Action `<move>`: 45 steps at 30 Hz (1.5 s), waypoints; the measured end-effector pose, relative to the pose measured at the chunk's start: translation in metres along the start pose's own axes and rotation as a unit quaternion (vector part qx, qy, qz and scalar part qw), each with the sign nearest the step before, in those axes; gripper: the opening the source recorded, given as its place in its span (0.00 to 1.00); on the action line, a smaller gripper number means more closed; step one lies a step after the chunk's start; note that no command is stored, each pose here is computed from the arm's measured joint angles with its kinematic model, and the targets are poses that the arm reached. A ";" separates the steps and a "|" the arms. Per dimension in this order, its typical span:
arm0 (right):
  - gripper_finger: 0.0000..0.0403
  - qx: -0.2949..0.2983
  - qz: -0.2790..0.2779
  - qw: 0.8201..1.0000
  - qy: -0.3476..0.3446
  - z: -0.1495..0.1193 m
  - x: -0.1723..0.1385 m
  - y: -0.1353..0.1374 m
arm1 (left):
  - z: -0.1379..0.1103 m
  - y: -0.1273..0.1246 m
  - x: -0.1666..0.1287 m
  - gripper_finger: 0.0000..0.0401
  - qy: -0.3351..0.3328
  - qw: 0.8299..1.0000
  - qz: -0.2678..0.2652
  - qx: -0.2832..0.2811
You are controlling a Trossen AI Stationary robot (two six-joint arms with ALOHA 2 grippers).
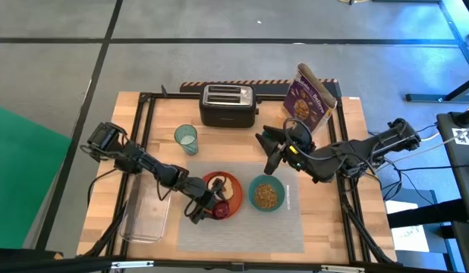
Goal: Arrange a breakfast setting
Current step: Put the apple on the orange plate, then put the blue cup to the top of the orange plate on the gray table mat
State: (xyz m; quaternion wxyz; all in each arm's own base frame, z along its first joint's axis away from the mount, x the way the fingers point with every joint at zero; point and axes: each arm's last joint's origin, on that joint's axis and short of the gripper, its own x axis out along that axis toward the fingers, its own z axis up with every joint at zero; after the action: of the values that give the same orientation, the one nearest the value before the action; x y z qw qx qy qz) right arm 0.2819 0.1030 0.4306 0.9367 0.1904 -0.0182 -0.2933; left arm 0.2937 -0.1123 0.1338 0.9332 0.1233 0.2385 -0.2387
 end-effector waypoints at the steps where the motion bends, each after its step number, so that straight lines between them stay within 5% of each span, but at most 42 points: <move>1: 0.45 0.002 0.000 1.000 0.000 -0.001 0.000 0.000 | 0.000 0.001 0.000 0.76 0.000 1.000 0.003 -0.001; 17: 0.45 0.001 0.002 1.000 0.005 -0.004 0.002 0.002 | -0.020 0.008 -0.011 0.77 -0.040 0.997 -0.013 -0.061; 31: 0.45 -0.003 0.002 1.000 0.007 -0.005 0.002 0.002 | -0.020 0.008 -0.014 0.99 -0.047 0.996 -0.012 -0.072; 40: 0.45 -0.006 0.001 1.000 0.009 -0.005 0.002 0.001 | 0.010 0.013 -0.046 0.98 -0.086 0.993 0.036 -0.068; 45: 0.45 -0.026 -0.043 0.998 0.024 -0.004 0.004 -0.015 | 0.035 0.025 -0.081 0.98 -0.112 0.986 0.076 -0.095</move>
State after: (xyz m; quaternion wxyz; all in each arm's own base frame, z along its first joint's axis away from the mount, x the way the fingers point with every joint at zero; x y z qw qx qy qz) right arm 0.2780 0.0906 0.4210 0.9280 0.1738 0.0197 -0.3289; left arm 0.2566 -0.0716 0.2073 0.9769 0.0244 0.1444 -0.1554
